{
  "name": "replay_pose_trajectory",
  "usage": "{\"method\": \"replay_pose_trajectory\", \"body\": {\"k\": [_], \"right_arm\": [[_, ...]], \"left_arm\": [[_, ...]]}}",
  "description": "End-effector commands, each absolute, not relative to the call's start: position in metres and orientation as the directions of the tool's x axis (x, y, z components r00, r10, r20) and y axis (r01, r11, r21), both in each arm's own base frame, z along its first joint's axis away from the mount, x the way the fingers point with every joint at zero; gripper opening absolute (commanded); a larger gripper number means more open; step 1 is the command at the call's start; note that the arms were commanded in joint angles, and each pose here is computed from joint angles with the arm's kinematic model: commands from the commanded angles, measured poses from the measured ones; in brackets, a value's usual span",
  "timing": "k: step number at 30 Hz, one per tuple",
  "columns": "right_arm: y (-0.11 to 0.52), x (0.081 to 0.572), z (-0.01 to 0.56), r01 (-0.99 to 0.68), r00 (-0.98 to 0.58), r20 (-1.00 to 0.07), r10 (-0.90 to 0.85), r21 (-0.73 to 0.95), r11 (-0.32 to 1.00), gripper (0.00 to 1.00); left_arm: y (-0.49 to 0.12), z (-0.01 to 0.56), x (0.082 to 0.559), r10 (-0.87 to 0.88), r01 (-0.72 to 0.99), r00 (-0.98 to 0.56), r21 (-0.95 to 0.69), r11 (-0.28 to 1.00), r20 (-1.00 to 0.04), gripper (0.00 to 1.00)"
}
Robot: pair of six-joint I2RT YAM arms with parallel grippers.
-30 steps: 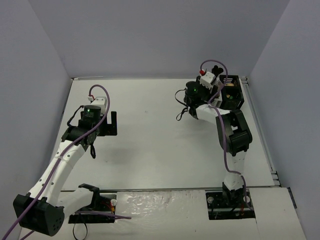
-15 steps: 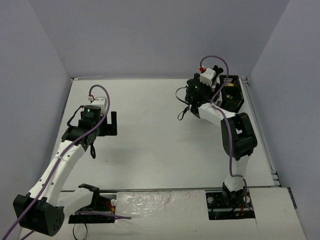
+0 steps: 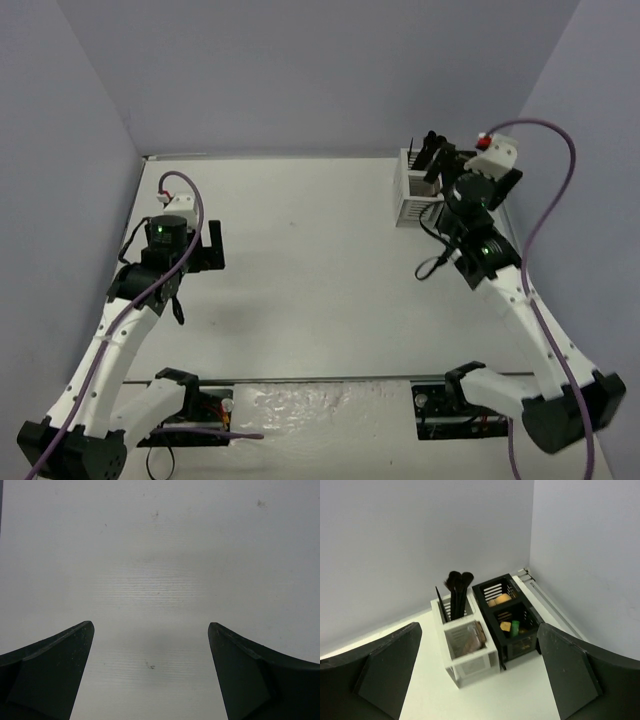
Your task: Organize the makeup
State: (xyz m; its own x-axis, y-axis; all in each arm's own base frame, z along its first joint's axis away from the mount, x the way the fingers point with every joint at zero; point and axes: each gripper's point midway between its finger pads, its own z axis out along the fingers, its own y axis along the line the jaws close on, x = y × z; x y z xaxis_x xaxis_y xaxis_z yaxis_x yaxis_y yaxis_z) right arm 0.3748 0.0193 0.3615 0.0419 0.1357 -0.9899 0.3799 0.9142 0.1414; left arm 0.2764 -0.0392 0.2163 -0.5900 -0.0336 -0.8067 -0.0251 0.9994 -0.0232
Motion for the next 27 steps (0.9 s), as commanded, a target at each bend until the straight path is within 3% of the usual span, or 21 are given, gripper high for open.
{"method": "replay_pose_trajectory", "body": {"k": [1, 13, 27], "right_arm": [[0.016, 0.328, 0.338, 0.304, -0.051, -0.988, 0.148, 0.125, 0.944, 1.0], [-0.01, 0.235, 0.334, 0.268, 0.012, -0.98, 0.201, 0.197, 0.943, 1.0], [-0.008, 0.225, 0.317, 0.267, -0.001, -0.977, 0.211, 0.203, 0.942, 1.0]], "left_arm": [[-0.029, 0.25, 0.281, -0.066, -0.071, -0.482, -0.036, 0.997, -0.874, 0.97], [-0.018, 0.272, 0.265, -0.076, -0.102, -0.398, -0.039, 0.994, -0.914, 0.97], [-0.009, 0.257, 0.257, -0.065, -0.132, -0.392, -0.014, 0.991, -0.918, 0.97]]}}
